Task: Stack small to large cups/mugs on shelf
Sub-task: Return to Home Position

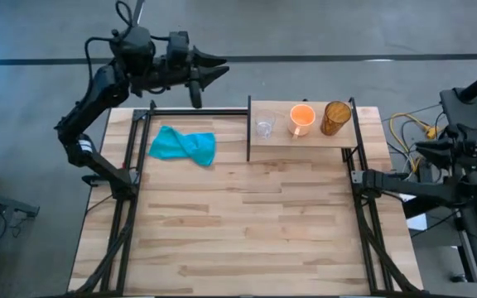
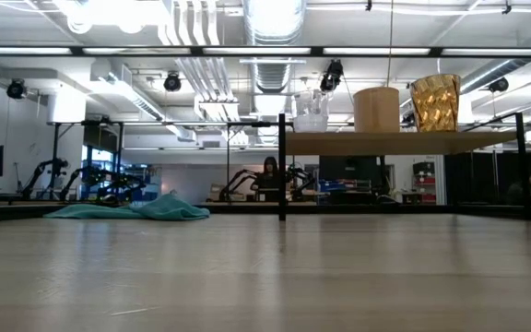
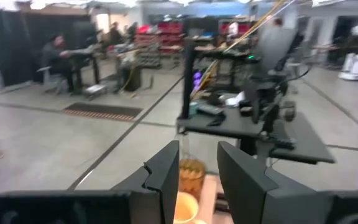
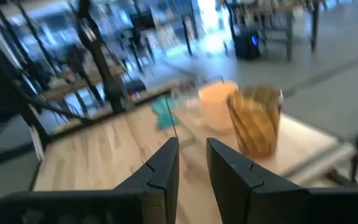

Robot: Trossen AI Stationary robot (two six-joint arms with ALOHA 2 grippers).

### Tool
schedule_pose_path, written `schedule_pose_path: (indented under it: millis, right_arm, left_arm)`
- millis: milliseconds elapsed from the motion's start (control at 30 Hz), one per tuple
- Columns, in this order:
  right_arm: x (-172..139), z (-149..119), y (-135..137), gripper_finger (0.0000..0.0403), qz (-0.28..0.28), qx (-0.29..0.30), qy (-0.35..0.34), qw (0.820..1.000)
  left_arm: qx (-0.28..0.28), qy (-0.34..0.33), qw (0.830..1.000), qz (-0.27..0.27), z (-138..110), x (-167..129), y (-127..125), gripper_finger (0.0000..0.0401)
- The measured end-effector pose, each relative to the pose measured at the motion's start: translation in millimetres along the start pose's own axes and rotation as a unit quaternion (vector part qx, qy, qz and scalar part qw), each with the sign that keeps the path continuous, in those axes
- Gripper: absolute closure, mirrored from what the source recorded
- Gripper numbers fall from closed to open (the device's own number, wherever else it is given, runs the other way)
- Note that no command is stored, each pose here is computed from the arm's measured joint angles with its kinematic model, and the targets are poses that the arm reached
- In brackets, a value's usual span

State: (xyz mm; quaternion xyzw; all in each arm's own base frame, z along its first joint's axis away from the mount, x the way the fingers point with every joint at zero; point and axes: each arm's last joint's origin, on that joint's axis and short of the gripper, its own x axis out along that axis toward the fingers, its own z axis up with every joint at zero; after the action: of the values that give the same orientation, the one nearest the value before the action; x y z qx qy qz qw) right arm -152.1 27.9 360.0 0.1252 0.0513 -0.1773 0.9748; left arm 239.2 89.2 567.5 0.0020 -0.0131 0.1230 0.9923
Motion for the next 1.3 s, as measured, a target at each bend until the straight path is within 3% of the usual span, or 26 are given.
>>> schedule_pose_path:
  millis: [133, 300, 600, 733, 1000, 1300]
  right_arm:
    - [1, -2, -12, 0.0326, 0.042, -0.009, -0.056, 0.998]
    - [10, -5, -19, 0.0326, 0.019, -0.005, -0.029, 0.999]
    - [20, -10, -18, 0.0326, 0.018, 0.005, -0.004, 1.000]
    - [21, -9, -18, 0.0326, 0.019, 0.013, -0.006, 1.000]
    - [29, -4, -14, 0.0326, 0.026, 0.024, -0.029, 0.999]
    - [68, -17, -7, 0.0326, 0.017, 0.034, 0.020, 0.999]
  left_arm:
    - [0.003, 0.014, 1.000, 0.016, -13, 11, 3, 0.0305]
    - [-0.006, 0.018, 0.999, 0.036, -24, 18, 5, 0.0305]
    - [-0.013, 0.000, 0.996, 0.087, -9, -61, 2, 0.0305]
    - [-0.050, 0.042, 0.989, 0.136, -23, -91, 0, 0.0305]
    - [-0.065, 0.054, 0.984, 0.158, -49, -115, -2, 0.0305]
    - [-0.099, 0.062, 0.973, 0.200, -86, -148, -5, 0.0305]
